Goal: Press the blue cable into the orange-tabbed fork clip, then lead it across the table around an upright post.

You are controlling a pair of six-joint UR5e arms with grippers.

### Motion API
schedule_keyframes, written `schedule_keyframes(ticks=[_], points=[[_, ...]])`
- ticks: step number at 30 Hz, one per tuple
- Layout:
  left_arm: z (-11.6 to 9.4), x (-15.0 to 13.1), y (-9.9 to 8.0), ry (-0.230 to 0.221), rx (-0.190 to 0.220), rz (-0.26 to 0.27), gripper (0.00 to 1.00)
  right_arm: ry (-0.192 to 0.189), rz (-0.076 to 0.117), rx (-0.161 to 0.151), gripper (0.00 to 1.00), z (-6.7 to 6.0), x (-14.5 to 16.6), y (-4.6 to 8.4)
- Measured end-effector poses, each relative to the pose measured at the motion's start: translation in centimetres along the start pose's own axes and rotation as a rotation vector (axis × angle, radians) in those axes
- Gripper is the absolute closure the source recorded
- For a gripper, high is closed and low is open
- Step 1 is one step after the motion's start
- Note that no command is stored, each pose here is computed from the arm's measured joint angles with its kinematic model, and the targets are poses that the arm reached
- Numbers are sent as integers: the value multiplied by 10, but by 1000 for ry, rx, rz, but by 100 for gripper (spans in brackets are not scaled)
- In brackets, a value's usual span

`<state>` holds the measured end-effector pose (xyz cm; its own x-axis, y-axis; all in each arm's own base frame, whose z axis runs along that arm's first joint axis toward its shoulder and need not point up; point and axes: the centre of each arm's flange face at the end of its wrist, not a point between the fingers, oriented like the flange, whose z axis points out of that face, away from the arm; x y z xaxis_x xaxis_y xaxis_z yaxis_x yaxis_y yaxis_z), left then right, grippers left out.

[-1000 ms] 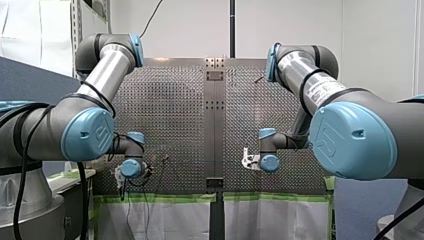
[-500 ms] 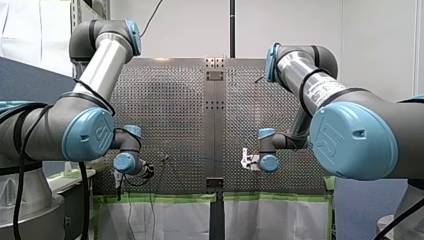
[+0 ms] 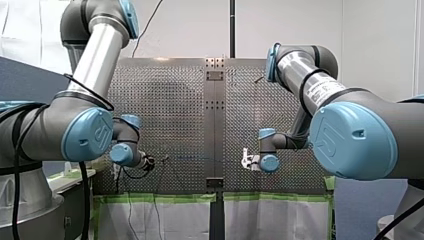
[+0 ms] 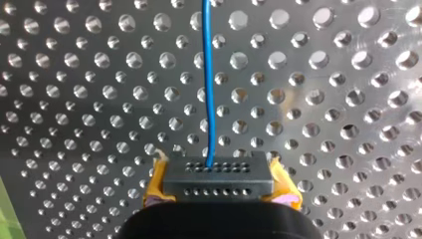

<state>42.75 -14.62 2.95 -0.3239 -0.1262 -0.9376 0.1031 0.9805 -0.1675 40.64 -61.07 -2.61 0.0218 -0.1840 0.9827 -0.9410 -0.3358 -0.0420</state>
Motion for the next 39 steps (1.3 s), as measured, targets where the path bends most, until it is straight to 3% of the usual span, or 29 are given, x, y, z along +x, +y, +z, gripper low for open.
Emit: schedule_keyframes(ticks=[39], points=[[-3,-4,-15,-19,29,18,2,-7,2,5,100,0,-3,1]])
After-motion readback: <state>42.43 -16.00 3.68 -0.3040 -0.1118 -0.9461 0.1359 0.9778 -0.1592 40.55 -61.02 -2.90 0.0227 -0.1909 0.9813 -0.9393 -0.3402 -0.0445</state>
